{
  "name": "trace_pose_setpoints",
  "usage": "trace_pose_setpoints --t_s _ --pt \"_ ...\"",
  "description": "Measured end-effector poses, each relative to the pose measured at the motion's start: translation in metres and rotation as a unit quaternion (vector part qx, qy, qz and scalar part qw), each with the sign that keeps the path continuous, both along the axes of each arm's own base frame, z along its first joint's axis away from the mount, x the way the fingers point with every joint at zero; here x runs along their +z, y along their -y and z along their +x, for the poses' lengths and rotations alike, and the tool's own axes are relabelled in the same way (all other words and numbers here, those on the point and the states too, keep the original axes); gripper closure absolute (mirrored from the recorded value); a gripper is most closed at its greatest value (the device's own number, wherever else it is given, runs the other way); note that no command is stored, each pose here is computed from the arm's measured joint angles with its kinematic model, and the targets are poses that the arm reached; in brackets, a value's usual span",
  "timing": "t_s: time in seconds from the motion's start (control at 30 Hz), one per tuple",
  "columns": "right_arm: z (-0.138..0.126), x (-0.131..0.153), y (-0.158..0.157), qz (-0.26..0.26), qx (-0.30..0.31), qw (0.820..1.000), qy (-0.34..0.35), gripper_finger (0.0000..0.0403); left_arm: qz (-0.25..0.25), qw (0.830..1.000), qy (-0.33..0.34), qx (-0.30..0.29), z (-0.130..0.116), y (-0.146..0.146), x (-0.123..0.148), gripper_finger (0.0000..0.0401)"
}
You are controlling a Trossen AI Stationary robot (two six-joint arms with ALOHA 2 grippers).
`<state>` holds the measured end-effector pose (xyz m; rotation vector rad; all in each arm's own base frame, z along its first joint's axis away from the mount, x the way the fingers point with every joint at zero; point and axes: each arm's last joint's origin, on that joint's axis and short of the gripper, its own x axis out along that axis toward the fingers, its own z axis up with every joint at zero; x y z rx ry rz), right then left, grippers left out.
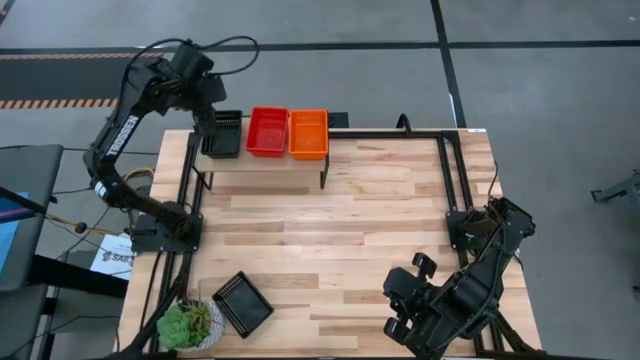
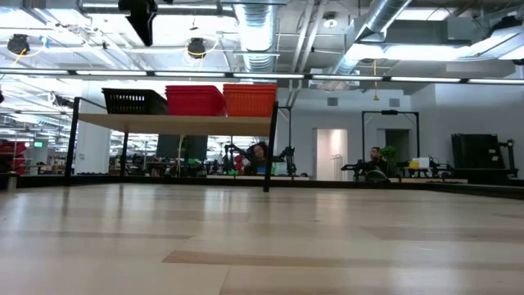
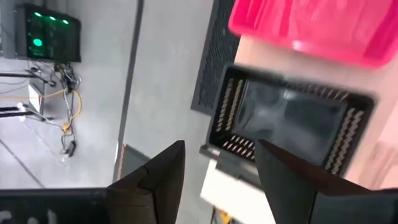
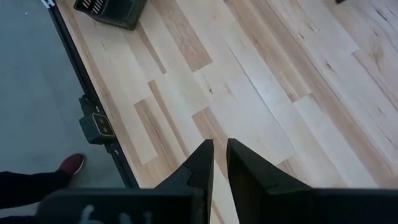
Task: Stack baskets on shelf by color
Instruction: Stack the black bin on top of the other black bins on the shelf
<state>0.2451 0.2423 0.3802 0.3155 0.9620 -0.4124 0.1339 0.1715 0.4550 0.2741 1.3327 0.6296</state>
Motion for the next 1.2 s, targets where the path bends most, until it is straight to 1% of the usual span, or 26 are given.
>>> trace_pose_setpoints --t_s 0.17,0.27,0.33,0.4,0.47,0.53,0.6,0.77,0.87,1.0,1.07,1.2 --pt "0.001 0.000 0.001 -0.007 0.009 1.000 -0.003 0.0333 0.005 0.996 0.086 0.033 0.002 0.031 0.012 0.0219" --pt "0.003 0.000 0.003 -0.013 0.015 1.000 -0.005 0.0333 -0.028 0.986 0.162 0.036 0.004 0.050 0.017 0.0219" --pt "0.005 0.000 0.005 -0.018 0.017 1.000 -0.006 0.0333 -0.072 0.969 0.232 0.035 0.007 0.063 0.021 0.0219" --pt "0.007 0.000 0.007 -0.023 0.018 1.000 -0.006 0.0333 -0.132 0.946 0.294 0.038 0.010 0.075 0.025 0.0219" --pt "0.009 0.000 0.010 -0.029 0.013 0.999 0.000 0.0333 -0.192 0.923 0.333 0.027 0.014 0.087 0.028 0.0219" --pt "0.011 0.001 0.012 -0.037 0.009 0.999 0.006 0.0333 -0.244 0.907 0.343 0.005 0.018 0.099 0.028 0.0219" --pt "0.013 0.001 0.014 -0.043 0.011 0.999 0.005 0.0333 -0.284 0.895 0.345 -0.006 0.024 0.113 0.028 0.0219" --pt "0.019 0.001 0.022 -0.050 0.009 0.999 0.001 0.0333 -0.352 0.884 0.305 -0.041 0.037 0.151 0.024 0.0219" --pt "0.022 0.001 0.025 -0.051 0.003 0.999 0.001 0.0333 -0.366 0.886 0.280 -0.051 0.043 0.177 0.021 0.0219" --pt "0.024 0.002 0.029 -0.050 -0.003 0.999 0.002 0.0333 -0.366 0.889 0.275 -0.022 0.048 0.213 0.014 0.0219" --pt "0.026 0.002 0.031 -0.053 -0.002 0.999 0.000 0.0333 -0.369 0.892 0.262 -0.012 0.049 0.231 0.006 0.0219" --pt "0.030 0.002 0.037 -0.059 -0.001 0.998 -0.004 0.0333 -0.374 0.887 0.271 0.009 0.055 0.264 -0.017 0.0219"
